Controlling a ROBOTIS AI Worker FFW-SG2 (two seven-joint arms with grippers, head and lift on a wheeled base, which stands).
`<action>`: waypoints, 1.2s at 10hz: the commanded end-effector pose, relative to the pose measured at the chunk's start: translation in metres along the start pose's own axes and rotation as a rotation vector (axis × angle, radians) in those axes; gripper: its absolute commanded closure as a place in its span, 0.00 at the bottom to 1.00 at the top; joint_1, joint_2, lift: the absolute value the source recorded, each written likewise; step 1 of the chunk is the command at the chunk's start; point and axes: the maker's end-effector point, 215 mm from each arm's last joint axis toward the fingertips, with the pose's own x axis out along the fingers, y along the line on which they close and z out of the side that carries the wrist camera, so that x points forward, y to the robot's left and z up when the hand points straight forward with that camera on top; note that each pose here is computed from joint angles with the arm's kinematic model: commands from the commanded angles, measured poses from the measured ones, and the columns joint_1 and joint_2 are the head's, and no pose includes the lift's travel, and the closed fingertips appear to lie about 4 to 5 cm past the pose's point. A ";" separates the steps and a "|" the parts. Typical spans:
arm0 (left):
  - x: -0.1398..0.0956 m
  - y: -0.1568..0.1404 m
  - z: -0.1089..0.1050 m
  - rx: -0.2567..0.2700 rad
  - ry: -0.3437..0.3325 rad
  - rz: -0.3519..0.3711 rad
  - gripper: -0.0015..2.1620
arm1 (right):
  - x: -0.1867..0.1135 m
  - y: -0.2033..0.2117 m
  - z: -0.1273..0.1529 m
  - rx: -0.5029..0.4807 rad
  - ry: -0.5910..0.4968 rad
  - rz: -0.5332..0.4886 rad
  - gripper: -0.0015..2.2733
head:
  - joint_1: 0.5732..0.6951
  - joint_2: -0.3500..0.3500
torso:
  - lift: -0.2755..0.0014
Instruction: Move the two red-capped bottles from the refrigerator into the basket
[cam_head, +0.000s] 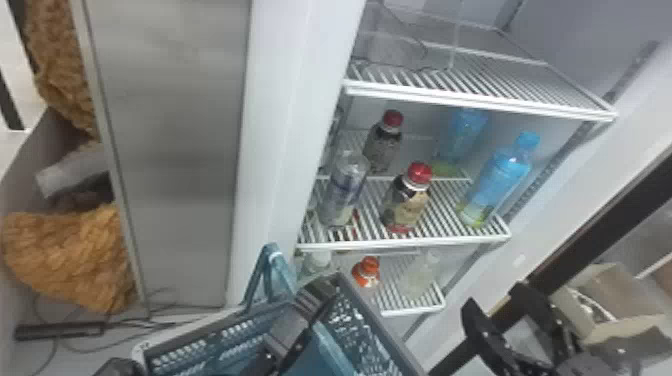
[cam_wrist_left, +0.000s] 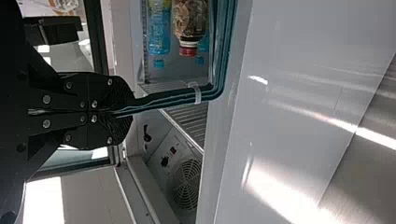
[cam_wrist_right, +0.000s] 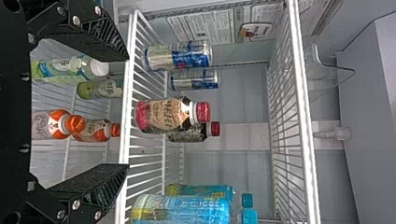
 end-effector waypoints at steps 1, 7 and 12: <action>0.000 0.000 -0.001 -0.001 0.002 0.000 0.56 | 0.001 0.000 0.001 -0.001 -0.002 0.002 0.09 | 1.00 0.00 | 0.99; 0.000 0.000 0.000 0.000 0.000 0.000 0.56 | 0.005 -0.005 -0.002 0.010 -0.006 -0.007 0.09 | 1.00 0.00 | 0.99; 0.001 0.000 0.000 -0.003 0.000 -0.002 0.56 | 0.032 -0.023 -0.003 -0.006 -0.023 -0.046 0.09 | 1.00 0.00 | 0.99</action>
